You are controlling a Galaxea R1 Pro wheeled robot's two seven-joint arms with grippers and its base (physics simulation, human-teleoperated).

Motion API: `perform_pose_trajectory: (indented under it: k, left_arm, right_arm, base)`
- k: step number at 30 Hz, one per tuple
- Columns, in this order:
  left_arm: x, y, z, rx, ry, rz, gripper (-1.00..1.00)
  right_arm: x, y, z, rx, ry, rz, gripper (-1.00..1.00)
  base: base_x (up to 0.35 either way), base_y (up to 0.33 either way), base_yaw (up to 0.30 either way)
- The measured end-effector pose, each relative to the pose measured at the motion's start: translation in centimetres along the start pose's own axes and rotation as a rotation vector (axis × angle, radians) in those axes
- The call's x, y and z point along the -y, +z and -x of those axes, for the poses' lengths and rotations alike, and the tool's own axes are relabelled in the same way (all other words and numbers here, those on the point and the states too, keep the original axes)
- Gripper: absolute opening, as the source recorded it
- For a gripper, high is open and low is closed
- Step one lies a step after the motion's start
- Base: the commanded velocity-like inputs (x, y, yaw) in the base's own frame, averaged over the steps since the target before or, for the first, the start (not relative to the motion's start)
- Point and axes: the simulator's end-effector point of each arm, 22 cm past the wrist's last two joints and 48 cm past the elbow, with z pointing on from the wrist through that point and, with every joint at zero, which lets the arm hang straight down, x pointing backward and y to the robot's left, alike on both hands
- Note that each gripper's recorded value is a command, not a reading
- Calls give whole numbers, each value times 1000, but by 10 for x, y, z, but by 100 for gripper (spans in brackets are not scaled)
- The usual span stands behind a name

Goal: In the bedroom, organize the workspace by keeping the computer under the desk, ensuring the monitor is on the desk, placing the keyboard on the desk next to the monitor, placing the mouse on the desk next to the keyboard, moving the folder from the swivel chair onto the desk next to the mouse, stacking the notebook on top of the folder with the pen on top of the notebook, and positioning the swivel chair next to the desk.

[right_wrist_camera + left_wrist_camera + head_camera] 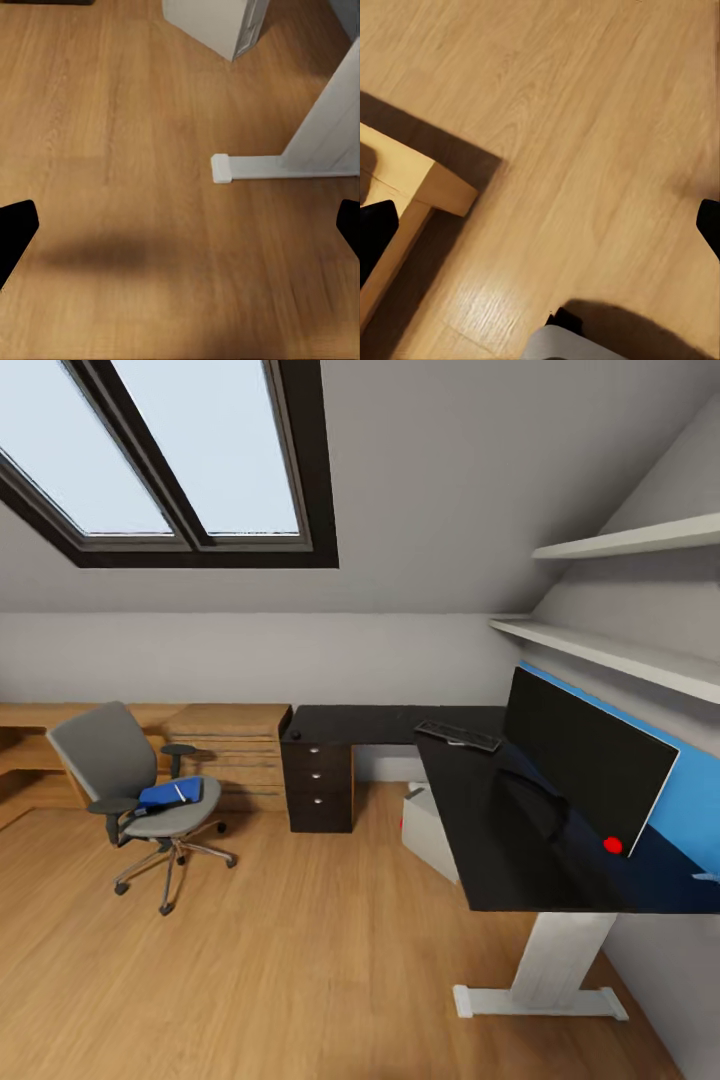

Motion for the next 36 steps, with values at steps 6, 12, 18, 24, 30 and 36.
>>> perform_pose_trajectory:
  k: [6, 12, 18, 24, 30, 36]
  left_arm:
    - [0, 0, 0, 0, 0, 0, 100]
    - [0, 0, 0, 1, 0, 0, 100]
    - [0, 0, 0, 0, 0, 0, 100]
    - [0, 0, 0, 0, 0, 0, 100]
    - [0, 0, 0, 0, 0, 0, 100]
    - [0, 0, -1, -1, 0, -1, 100]
  right_arm:
    - [0, 0, 0, 0, 0, 0, 100]
    - [0, 0, 0, 1, 0, 1, 100]
    - [0, 0, 0, 1, -1, 1, 100]
    - [-1, 0, 0, 1, -2, 3, 100]
    - [0, 0, 1, 2, -3, 2, 100]
    - [0, 0, 1, 2, -4, 1, 100]
  base:
    - [190, 303, -237]
    - [196, 300, -42]
    - [199, 300, -5]
    - [207, 295, -1]
    - [231, 271, 0]
    - [316, 32, 0]
